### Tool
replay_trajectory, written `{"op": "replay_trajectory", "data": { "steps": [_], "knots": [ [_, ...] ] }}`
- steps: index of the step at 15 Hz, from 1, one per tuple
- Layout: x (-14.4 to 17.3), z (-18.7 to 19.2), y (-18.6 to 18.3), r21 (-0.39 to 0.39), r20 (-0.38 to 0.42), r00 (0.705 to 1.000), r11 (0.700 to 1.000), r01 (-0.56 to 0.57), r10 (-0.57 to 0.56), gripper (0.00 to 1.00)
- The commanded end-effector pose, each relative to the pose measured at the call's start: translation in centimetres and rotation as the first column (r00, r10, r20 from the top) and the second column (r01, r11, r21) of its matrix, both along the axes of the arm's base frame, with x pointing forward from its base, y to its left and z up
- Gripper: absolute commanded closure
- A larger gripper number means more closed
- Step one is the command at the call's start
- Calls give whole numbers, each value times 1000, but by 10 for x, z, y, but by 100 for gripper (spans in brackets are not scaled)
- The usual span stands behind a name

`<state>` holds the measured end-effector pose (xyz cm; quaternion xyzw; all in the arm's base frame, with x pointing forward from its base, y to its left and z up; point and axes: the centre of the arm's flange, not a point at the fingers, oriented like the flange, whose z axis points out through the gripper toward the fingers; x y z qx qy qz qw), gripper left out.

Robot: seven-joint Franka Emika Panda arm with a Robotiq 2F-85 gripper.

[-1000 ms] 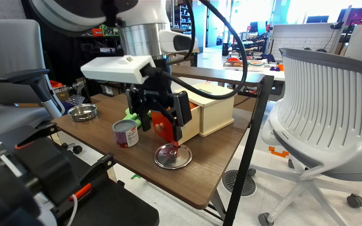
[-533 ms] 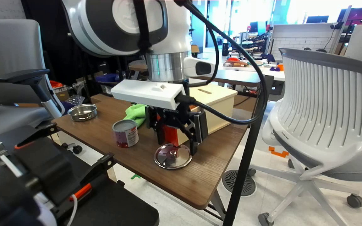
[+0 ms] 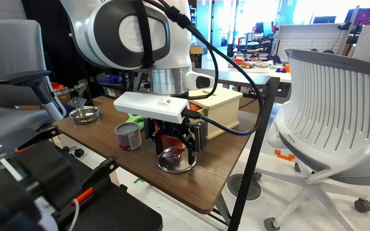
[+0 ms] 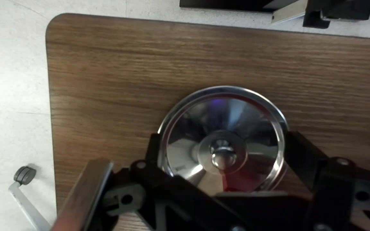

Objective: Put the silver lid on the silver pot

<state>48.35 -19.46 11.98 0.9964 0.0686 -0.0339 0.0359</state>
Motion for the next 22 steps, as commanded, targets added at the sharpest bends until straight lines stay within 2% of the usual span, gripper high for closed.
{"op": "replay_trajectory", "data": {
  "steps": [1, 4, 9, 10, 12, 22],
  "knots": [
    [4, 3, -1, 11, 20, 999, 1000, -28, 28, 34],
    [5, 1, -2, 2, 24, 999, 1000, -31, 31, 60],
    [11, 7, -5, -14, 50, 998, 999, -32, 33, 95],
    [11, 8, -5, -18, 54, 998, 999, -34, 35, 99],
    [11, 8, -6, -16, 50, 998, 999, -37, 38, 95],
    [-17, -11, -32, -60, -28, 997, 995, -76, 74, 95]
  ]
}}
